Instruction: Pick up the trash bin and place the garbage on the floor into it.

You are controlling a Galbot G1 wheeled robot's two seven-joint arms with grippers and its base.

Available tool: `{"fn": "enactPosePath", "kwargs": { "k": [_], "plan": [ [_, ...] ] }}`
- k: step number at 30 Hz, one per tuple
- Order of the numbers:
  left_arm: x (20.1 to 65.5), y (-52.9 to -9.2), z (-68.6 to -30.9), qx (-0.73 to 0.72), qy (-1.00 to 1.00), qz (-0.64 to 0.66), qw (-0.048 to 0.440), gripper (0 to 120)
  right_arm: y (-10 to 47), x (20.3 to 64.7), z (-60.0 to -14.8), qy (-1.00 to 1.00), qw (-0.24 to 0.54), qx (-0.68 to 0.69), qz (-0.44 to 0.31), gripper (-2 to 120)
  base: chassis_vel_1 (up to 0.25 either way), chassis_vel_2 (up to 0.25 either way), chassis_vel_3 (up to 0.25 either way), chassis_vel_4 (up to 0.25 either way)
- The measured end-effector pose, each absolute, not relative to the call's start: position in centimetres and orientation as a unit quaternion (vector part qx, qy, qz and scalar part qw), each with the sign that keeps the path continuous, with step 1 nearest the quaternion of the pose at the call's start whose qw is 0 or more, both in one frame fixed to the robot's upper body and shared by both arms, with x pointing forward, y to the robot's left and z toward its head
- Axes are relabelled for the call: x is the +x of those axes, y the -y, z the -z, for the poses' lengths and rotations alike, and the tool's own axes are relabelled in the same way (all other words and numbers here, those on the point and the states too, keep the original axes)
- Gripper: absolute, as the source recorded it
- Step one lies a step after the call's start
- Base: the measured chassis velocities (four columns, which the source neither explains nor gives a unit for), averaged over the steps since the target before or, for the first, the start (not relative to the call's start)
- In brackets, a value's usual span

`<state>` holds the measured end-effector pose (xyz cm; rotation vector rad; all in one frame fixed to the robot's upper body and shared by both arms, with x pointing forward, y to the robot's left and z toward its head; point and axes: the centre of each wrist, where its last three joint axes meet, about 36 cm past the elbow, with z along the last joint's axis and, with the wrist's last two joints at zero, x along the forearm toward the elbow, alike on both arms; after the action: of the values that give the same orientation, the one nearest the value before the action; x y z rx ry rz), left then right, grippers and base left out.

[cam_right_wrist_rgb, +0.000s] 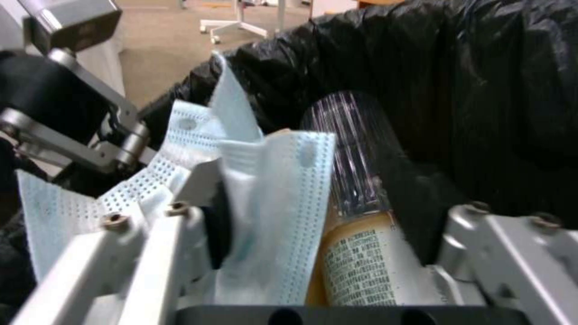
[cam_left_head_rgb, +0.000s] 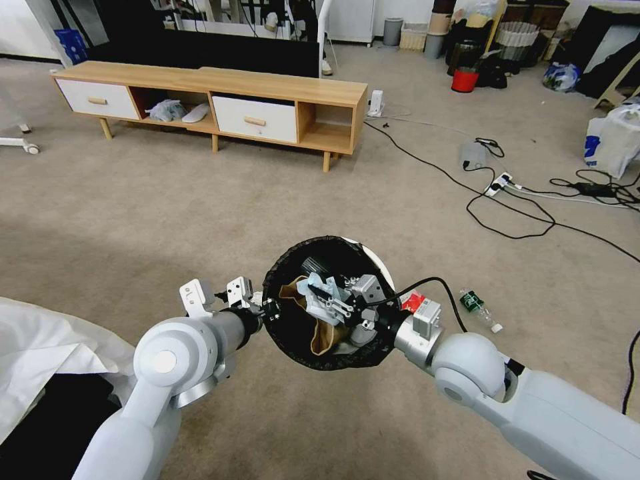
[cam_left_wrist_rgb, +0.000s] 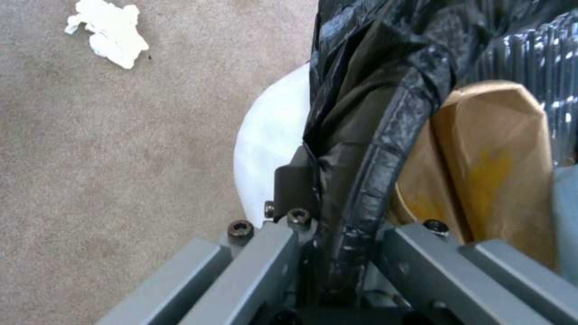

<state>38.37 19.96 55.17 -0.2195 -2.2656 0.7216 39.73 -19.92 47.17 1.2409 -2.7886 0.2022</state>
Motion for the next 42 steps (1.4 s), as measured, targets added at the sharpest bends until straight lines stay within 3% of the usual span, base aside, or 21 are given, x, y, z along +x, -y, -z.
{"fn": "enactPosePath", "kwargs": {
  "k": [1,5,8,28,31,35,37,42],
  "plan": [
    [38.4,-20.0,-55.2,-0.085,0.882,-0.281,0.368,0,19.9,39.7,-47.2,0.911,0.041,0.405,-0.066,59,0.0,0.0,0.0,0.0],
    [38.4,-19.9,-55.2,-0.083,0.882,-0.284,0.367,0,19.3,39.6,-46.7,0.91,0.045,0.409,-0.062,80,0.0,0.0,0.0,0.0],
    [38.4,-20.0,-55.2,-0.082,0.882,-0.285,0.366,0,19.1,39.7,-46.5,0.91,0.046,0.409,-0.059,85,0.0,0.0,0.0,0.0],
    [38.7,-20.1,-55.2,-0.074,0.884,-0.285,0.364,0,19.0,40.0,-45.5,0.911,0.052,0.406,-0.057,83,0.0,0.0,0.0,0.0],
    [38.9,-20.4,-55.1,-0.068,0.884,-0.286,0.363,0,19.0,40.2,-45.6,0.911,0.05,0.405,-0.056,70,0.0,0.0,0.0,0.0],
    [39.0,-20.5,-54.9,-0.066,0.883,-0.286,0.365,0,19.0,40.2,-45.7,0.911,0.049,0.405,-0.055,70,0.0,0.0,0.0,0.0],
    [39.2,-20.5,-54.8,-0.063,0.883,-0.286,0.366,0,19.0,40.1,-46.0,0.911,0.047,0.406,-0.054,79,0.0,0.0,0.0,0.0],
    [39.2,-20.6,-54.7,-0.057,0.884,-0.283,0.367,0,19.1,39.9,-46.4,0.911,0.043,0.406,-0.054,87,0.0,0.0,0.0,0.0]
  ]
}}
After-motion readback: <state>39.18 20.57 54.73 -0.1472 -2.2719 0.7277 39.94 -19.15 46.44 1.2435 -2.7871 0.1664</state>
